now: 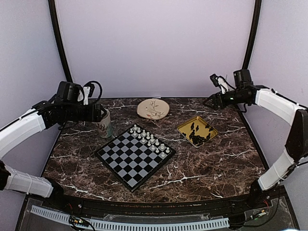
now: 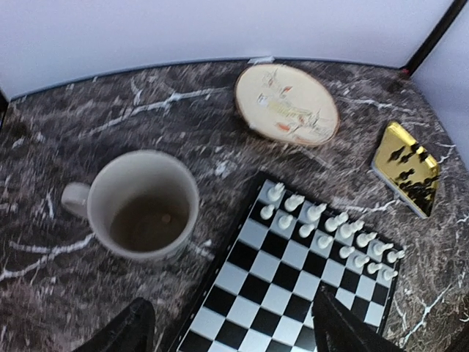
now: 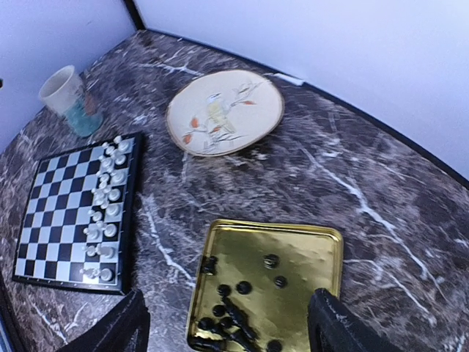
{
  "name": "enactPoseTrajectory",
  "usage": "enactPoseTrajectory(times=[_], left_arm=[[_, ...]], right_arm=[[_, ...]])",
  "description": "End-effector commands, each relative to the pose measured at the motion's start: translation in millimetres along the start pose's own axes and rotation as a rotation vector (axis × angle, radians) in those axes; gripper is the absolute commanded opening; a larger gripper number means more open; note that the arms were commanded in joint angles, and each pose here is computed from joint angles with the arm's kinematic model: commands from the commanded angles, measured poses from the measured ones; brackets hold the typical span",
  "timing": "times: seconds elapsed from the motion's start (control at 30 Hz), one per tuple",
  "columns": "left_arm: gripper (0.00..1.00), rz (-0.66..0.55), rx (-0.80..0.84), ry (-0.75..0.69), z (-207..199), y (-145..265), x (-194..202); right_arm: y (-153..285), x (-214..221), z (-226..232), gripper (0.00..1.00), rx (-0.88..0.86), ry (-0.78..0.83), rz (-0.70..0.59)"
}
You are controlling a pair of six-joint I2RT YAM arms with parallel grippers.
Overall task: Set up the chess pieces on the board
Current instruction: Adjust the chessboard at the center of the board.
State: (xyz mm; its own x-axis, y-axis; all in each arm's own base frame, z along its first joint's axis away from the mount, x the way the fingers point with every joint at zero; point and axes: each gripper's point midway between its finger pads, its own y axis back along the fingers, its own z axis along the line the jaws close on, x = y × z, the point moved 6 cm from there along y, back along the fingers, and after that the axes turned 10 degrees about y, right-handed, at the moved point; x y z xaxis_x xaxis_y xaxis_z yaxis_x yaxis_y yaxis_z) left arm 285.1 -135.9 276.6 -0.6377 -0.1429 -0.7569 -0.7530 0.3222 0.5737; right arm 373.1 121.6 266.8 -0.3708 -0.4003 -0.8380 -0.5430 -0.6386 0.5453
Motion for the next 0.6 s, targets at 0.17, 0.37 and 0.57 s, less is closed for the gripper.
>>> enactPoseTrajectory(times=[0.17, 0.37, 0.57], left_arm=[[0.70, 0.374, -0.271, 0.194, 36, 4, 71], [0.31, 0.451, -0.254, 0.275, 44, -6, 109], [0.00, 0.491, -0.308, 0.314, 58, -15, 138]], right_arm=[[-92, 4, 84, 0.59, -0.312, 0.070, 0.146], [-124, 36, 111, 0.44, -0.391, 0.073, 0.257], [-142, 62, 116, 0.23, -0.361, 0.072, 0.352]])
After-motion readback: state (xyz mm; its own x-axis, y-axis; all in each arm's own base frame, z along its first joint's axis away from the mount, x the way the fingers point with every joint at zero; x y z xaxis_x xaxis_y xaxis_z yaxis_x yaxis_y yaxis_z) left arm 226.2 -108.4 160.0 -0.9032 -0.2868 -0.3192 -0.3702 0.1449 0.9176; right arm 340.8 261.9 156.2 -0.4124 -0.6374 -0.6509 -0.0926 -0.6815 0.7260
